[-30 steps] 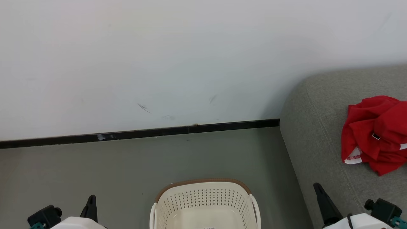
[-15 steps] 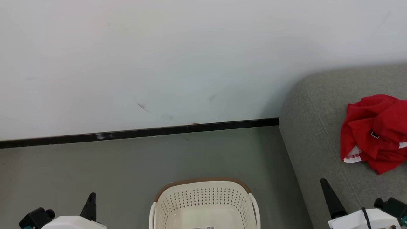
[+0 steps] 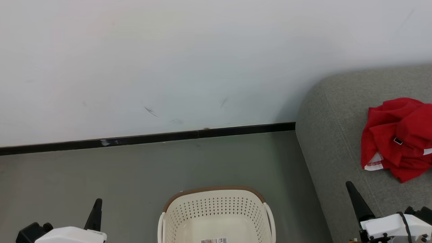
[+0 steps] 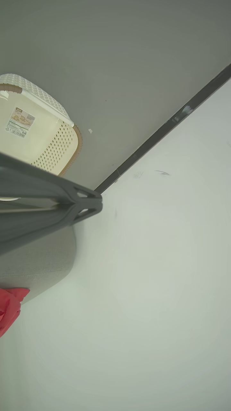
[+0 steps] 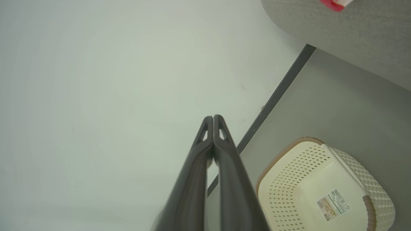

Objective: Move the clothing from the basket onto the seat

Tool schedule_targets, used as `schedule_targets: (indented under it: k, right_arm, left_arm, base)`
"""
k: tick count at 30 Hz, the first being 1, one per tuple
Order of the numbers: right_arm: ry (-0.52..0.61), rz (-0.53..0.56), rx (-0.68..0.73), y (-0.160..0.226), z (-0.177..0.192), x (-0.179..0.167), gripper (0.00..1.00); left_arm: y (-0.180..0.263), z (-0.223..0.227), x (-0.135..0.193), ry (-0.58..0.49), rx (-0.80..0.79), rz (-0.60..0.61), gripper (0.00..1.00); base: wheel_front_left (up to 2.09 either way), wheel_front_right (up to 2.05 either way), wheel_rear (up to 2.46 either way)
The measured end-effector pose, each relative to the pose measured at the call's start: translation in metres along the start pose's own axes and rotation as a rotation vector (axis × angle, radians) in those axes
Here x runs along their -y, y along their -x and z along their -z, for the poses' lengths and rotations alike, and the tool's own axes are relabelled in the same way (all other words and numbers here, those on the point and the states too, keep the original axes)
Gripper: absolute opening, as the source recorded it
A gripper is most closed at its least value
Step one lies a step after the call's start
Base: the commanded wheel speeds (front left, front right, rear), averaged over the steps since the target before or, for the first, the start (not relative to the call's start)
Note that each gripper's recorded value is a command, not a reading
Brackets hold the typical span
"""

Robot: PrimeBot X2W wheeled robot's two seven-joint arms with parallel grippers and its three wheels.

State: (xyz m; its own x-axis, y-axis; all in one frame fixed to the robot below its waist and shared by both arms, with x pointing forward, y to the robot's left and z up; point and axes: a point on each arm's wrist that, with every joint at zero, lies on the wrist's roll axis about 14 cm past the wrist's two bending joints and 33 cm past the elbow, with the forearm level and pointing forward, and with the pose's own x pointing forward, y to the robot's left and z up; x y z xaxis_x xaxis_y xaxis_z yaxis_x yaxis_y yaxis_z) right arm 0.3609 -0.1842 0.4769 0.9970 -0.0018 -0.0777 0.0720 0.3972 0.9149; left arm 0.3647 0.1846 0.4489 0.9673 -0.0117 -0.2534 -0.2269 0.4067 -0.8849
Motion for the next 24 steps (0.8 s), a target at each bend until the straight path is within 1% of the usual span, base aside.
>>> schedule_targets:
  k: [16, 24]
  right_arm:
    - [-0.235, 0.006, 0.011, -0.008, -0.010, 0.001, 0.00]
    - [-0.353, 0.006, 0.022, -0.010, -0.016, 0.002, 0.00]
  left_arm:
    - [-0.003, -0.006, 0.011, 0.238, 0.005, 0.072, 0.00]
    - [-0.003, -0.011, 0.019, 0.353, 0.010, 0.125, 0.00]
  base:
    - [0.00, 0.00, 0.00]
    - [0.00, 0.00, 0.00]
